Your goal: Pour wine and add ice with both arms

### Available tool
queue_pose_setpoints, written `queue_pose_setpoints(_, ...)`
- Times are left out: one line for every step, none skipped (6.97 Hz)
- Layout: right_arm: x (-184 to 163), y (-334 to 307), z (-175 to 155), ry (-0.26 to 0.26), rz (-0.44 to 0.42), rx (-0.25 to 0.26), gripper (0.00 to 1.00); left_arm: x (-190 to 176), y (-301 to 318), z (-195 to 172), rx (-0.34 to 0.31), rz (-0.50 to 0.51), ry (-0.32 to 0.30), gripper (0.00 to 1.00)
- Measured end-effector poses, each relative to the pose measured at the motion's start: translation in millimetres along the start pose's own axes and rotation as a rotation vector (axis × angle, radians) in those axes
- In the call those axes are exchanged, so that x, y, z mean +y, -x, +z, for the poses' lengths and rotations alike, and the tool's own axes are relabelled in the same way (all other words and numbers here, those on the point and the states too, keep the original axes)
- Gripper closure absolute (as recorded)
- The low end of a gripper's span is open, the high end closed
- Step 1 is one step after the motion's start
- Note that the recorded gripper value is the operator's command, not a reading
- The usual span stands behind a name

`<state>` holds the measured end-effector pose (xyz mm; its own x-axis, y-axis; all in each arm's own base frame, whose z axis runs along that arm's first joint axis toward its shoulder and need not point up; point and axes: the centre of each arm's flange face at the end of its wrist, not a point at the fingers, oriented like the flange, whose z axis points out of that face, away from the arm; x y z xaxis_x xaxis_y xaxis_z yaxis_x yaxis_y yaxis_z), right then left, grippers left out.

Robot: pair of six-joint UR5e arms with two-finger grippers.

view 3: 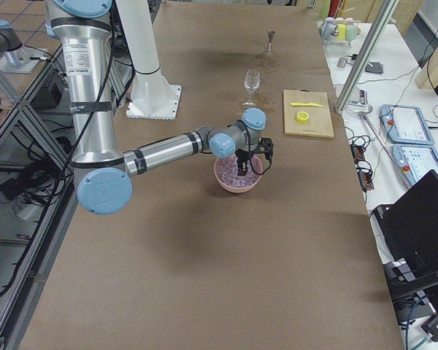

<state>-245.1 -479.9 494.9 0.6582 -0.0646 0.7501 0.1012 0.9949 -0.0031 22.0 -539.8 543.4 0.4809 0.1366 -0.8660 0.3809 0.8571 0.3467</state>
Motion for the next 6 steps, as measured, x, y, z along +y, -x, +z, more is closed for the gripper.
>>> queue_pose_setpoints(0.6, -0.7, 0.7, 0.001, 0.0, 0.002, 1.0, -0.6, -1.9, -1.0, 0.002, 0.003, -0.002, 0.02)
queue_pose_setpoints(1.5, -2.0, 1.5, 0.001, 0.001, 0.006, 1.0, -1.2, -3.5, -1.9, 0.004, 0.004, -0.004, 0.02)
queue_pose_setpoints(2.2, -3.7, 2.3, 0.0, 0.003, 0.011, 1.0, -1.5, -4.3, -2.3, 0.004, 0.005, -0.006, 0.02)
queue_pose_setpoints(2.5, -3.7, 2.4, 0.001, 0.0, 0.011, 1.0, -2.0, -4.3, -2.4, 0.001, 0.005, -0.009, 0.02)
queue_pose_setpoints(2.3, -2.0, 1.6, 0.004, -0.004, 0.007, 1.0, -2.7, -4.1, -2.5, -0.003, 0.006, -0.014, 0.02)
queue_pose_setpoints(2.0, 1.6, -1.3, 0.005, -0.009, -0.001, 0.84, -2.9, -3.9, -2.5, -0.005, 0.006, -0.016, 0.02)
